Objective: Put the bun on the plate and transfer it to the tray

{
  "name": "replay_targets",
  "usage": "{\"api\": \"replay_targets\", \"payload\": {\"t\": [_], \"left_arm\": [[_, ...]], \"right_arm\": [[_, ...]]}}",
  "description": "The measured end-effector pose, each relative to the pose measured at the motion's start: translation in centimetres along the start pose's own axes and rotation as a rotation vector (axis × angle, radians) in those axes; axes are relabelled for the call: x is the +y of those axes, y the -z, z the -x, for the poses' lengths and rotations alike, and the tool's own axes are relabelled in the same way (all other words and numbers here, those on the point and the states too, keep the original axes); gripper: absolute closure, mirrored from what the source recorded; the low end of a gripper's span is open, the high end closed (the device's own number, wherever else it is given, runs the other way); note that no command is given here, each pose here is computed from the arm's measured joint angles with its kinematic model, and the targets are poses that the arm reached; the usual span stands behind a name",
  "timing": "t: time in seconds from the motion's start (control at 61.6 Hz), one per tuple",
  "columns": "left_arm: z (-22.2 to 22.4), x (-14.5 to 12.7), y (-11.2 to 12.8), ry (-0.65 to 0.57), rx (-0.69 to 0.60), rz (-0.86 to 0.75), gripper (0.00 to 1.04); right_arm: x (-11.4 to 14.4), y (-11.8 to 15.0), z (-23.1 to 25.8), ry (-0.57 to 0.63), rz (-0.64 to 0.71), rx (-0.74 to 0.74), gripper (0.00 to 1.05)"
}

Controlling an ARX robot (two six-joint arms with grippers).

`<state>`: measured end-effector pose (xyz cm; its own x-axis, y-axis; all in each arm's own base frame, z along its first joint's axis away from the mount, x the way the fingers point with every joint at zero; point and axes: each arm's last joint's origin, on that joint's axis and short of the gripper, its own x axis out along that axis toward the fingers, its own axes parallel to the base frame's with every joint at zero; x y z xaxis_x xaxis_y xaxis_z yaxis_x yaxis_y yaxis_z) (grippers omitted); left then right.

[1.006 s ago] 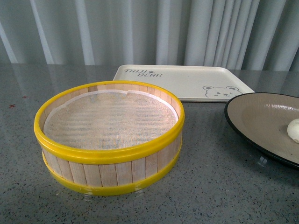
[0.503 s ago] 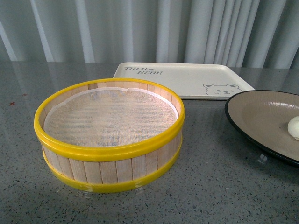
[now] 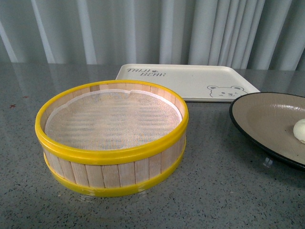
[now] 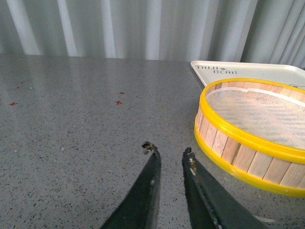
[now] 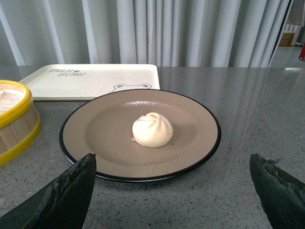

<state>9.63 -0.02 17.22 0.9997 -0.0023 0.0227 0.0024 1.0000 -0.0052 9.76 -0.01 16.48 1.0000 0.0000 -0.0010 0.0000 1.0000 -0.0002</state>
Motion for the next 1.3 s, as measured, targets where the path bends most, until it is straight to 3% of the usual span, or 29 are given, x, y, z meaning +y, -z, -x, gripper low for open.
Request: {"api": "replay_targets", "payload": {"t": [0.438, 0.86, 0.925, 0.974, 1.152, 1.298], "left_arm": [[0.0, 0.0, 0.0, 0.000, 0.000, 0.000, 0.06], [0.0, 0.0, 0.0, 0.000, 0.000, -0.001, 0.07], [0.0, 0.0, 0.0, 0.000, 0.000, -0.001, 0.07], [0.0, 0.0, 0.0, 0.000, 0.000, -0.001, 0.07], [0.0, 0.0, 0.0, 0.000, 0.000, -0.001, 0.07], [0.0, 0.0, 0.0, 0.000, 0.000, -0.001, 0.07]], "right_arm": [[0.0, 0.0, 0.0, 0.000, 0.000, 0.000, 0.09], [0.0, 0.0, 0.0, 0.000, 0.000, 0.000, 0.09], [-0.1, -0.6, -0.1, -0.072, -0.183, 0.299, 0.09], [-0.4, -1.8, -0.5, -0.055, -0.206, 0.440, 0.09], [-1.9, -5.1, -0.9, -0.075, 0.168, 0.424, 0.09], [-3.1, -4.1, -0.7, -0.217, 0.650, 0.527, 0.09]]}}
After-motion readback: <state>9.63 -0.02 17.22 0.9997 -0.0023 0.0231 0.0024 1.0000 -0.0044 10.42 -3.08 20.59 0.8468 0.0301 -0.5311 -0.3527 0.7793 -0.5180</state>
